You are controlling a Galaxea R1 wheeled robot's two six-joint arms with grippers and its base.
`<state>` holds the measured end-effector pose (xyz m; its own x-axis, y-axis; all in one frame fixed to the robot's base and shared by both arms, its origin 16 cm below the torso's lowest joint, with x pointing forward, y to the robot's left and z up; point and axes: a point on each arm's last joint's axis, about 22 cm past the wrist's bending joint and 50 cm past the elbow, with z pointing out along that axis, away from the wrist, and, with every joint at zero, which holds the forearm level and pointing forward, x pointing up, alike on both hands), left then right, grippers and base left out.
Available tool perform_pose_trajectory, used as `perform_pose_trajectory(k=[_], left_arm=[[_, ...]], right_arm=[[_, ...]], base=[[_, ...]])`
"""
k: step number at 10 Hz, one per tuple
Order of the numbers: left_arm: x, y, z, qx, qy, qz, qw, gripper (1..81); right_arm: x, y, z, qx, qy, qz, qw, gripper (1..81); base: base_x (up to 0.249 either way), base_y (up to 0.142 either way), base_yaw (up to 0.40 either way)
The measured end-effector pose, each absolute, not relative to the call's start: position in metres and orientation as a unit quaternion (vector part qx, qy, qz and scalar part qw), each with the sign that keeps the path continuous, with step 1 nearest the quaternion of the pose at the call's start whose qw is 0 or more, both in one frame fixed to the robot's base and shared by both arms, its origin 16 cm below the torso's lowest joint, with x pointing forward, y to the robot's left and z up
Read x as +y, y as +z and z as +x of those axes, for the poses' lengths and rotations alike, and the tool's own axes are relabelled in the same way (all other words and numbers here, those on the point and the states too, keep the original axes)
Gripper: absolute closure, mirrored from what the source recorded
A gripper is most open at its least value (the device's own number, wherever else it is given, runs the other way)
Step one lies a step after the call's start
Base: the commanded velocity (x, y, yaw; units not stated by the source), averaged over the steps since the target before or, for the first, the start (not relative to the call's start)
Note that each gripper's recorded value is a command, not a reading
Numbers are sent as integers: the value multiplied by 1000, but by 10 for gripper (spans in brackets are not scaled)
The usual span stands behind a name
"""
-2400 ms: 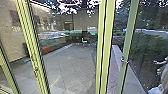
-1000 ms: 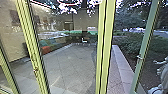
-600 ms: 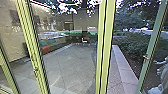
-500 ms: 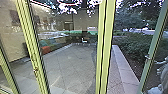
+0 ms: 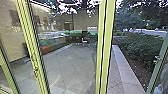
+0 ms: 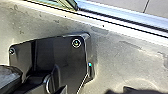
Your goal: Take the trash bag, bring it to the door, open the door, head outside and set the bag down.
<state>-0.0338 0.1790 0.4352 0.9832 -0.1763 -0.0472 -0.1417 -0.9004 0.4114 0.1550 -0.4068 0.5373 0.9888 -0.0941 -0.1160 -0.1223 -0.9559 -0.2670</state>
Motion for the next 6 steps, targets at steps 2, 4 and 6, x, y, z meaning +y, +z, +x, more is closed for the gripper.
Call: perform_pose_trajectory(k=[2, 4, 6], left_arm=[[179, 435, -34, -82, -42, 974, 208, 811], [179, 435, -34, -81, -41, 974, 207, 811], [180, 435, -33, -81, -40, 974, 206, 811]], right_arm=[[-393, 524, 138, 56, 59, -987, 141, 10], [-383, 509, 126, 58, 58, -987, 136, 10], [-367, 491, 109, 59, 56, -988, 131, 10]], base=[[0, 0, 0], [0, 0, 0], [0, 0, 0]])
